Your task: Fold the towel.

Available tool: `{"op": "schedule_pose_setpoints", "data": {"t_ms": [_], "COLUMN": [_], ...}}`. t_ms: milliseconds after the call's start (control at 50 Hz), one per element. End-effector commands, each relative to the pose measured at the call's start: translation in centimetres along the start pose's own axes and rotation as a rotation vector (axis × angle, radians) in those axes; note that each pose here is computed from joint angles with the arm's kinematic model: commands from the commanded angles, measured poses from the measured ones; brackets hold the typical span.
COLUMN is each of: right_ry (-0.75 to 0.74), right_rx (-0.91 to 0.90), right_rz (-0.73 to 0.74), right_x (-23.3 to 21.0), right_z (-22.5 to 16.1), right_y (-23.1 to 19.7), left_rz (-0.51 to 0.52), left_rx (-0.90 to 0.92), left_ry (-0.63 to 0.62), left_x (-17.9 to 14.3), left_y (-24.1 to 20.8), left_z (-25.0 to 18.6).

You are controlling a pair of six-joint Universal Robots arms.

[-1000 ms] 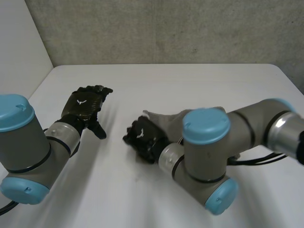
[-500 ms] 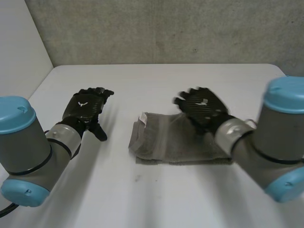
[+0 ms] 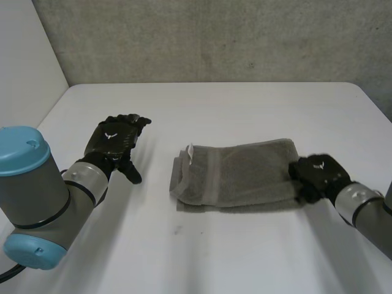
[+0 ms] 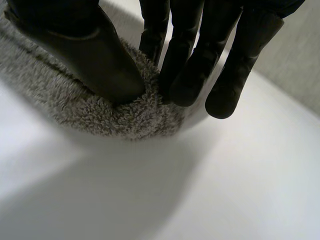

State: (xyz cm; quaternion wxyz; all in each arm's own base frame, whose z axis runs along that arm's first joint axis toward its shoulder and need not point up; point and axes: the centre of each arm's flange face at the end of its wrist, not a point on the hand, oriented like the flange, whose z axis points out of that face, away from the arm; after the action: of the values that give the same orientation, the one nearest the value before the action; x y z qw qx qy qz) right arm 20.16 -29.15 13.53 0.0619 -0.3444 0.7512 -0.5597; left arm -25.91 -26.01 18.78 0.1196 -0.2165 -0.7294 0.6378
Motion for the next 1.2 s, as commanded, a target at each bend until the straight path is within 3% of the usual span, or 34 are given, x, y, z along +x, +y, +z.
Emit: {"op": "schedule_pose_setpoints", "data": {"t_ms": [20, 120, 160, 180, 220, 360, 440, 540, 600, 700, 800, 940, 1040, 1200], "right_ry": [-0.063, -0.185, -0.329, -0.33, -0.441, -0.531, -0.471, -0.322, -0.29, -0.172, -0.148, -0.223, -0.266, -0.286], "right_rx": [0.2, 0.288, 0.33, 0.331, 0.339, 0.269, 0.273, 0.307, 0.302, 0.28, 0.252, 0.128, 0.008, -0.072], "right_rz": [-0.047, -0.095, -0.141, -0.141, -0.193, -0.285, -0.263, -0.076, -0.014, 0.185, 0.252, 0.265, 0.257, 0.075], "right_x": [-3.5, -8.4, -14.1, -14.2, -18.8, -22.7, -22.0, -18.7, -17.2, -11.0, -9.1, -9.5, -10.4, -11.6], "right_z": [0.0, 0.2, -0.3, -0.3, -0.9, -0.7, -0.3, -1.7, -1.7, -1.8, -1.3, -0.1, 1.3, 3.8], "right_y": [-6.7, -9.2, -10.2, -10.2, -9.9, -7.6, -8.7, -12.8, -13.2, -13.5, -12.9, -10.8, -9.0, -6.0], "left_rz": [0.0, -0.001, -0.001, -0.001, -0.001, -0.001, -0.001, -0.017, -0.061, -0.151, -0.216, -0.258, -0.231, -0.185], "left_rx": [0.001, 0.002, 0.002, 0.004, 0.005, 0.026, 0.038, 0.049, 0.061, 0.097, 0.062, -0.133, -0.223, -0.32], "left_ry": [0.0, -0.001, -0.001, -0.001, -0.001, -0.008, -0.009, -0.013, -0.012, 0.005, 0.045, 0.047, 0.016, -0.002], "left_x": [0.0, 0.0, 0.0, 0.0, 0.0, -0.2, -0.2, -0.3, -0.3, 0.1, 1.3, 4.6, 6.7, 8.2], "left_y": [0.0, -0.1, -0.1, -0.1, -0.2, -0.8, -1.1, -1.5, -1.9, -3.5, -4.3, -1.7, 1.2, 5.2], "left_z": [0.0, 0.0, 0.0, 0.0, -0.1, -0.3, -0.3, -0.1, 0.0, 0.3, 0.1, -0.5, -0.8, -0.4]}}
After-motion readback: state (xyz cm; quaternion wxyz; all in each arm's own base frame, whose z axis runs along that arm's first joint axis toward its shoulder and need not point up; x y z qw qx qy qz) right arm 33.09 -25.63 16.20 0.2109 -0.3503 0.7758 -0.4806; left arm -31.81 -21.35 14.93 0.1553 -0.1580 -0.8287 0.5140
